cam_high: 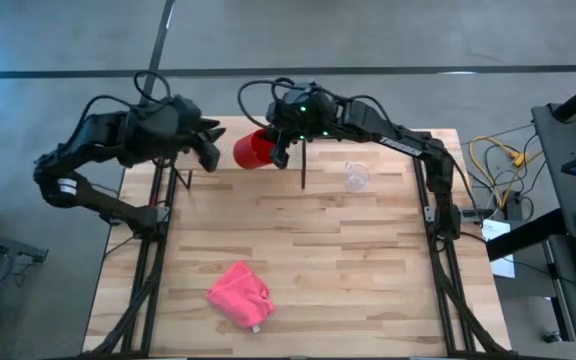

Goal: Stack small to large cups/mugs on shelf
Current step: Put the red mug on the shelf

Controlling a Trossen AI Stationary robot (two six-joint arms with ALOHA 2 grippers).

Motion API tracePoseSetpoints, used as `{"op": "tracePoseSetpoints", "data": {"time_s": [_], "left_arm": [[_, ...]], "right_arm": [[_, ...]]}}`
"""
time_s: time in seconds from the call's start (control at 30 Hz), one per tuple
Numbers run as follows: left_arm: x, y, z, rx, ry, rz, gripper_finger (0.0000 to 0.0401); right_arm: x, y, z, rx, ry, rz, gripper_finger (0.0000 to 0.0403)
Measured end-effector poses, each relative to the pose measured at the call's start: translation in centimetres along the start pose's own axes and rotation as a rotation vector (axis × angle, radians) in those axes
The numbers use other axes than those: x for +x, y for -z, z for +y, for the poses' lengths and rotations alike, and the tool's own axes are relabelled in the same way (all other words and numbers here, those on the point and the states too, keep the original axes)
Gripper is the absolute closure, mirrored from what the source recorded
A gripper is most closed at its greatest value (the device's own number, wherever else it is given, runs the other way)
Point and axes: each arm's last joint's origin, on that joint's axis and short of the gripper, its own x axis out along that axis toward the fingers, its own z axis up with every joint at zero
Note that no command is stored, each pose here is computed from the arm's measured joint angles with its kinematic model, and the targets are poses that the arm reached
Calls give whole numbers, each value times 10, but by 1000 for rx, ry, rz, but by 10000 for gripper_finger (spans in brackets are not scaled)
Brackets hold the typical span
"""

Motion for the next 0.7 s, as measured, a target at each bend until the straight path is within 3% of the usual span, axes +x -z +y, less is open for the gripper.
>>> {"op": "tracePoseSetpoints", "data": {"time_s": [0.2, 0.53, 0.7], "left_arm": [[1, 7, 4, 24, -74, 12, 310], [55, 31, 4, 92, -258, 157, 310], [66, 41, 8, 72, -302, 195, 310]], "right_arm": [[26, 9, -23, 40, 42, 31, 390], [26, 0, -24, 61, -3, -46, 390], [26, -1, -24, 67, 0, -49, 390]]}}
